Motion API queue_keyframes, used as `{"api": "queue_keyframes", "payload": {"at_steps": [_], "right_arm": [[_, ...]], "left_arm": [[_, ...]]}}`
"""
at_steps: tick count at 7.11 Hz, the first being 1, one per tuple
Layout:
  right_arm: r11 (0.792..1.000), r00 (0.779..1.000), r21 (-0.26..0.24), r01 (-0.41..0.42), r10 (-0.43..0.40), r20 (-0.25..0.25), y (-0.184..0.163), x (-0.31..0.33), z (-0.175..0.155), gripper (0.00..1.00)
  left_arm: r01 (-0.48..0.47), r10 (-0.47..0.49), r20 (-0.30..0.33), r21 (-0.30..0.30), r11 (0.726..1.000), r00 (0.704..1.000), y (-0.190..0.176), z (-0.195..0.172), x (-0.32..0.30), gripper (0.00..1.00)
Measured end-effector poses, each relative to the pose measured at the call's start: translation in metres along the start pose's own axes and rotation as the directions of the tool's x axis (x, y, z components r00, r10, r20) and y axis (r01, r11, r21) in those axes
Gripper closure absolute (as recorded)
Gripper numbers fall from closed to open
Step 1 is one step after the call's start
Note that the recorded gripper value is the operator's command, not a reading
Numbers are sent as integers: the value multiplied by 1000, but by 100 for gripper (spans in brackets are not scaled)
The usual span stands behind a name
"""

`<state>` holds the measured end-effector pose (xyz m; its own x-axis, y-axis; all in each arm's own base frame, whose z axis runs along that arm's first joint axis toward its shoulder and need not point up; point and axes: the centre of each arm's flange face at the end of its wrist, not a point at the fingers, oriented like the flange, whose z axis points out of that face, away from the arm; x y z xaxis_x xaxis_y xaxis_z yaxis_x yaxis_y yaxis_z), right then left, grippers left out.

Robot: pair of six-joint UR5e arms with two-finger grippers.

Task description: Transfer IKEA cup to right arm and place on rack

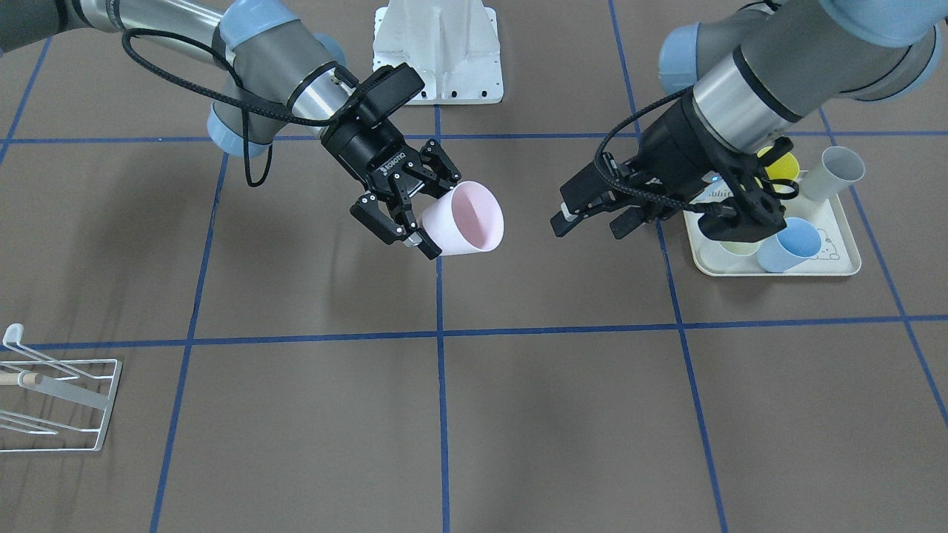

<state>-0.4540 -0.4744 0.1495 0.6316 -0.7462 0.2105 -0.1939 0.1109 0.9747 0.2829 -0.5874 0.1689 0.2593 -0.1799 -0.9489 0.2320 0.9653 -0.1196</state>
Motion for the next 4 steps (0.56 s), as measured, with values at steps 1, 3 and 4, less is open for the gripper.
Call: {"api": "queue_keyframes", "payload": {"at_steps": [1,3,4], "right_arm": [[995,998,-98,38,-43,-49,-16,19,-10,62],[941,969,-284,182,-221,-110,-30,65,-31,65],[886,934,-371,278,-340,-113,-26,97,-39,66]], "left_arm": [[-50,47,46,61,997,998,-9,6,-29,0],[-219,200,172,98,971,965,-22,15,-104,0],[-307,283,227,78,948,932,-27,14,-143,0]]}}
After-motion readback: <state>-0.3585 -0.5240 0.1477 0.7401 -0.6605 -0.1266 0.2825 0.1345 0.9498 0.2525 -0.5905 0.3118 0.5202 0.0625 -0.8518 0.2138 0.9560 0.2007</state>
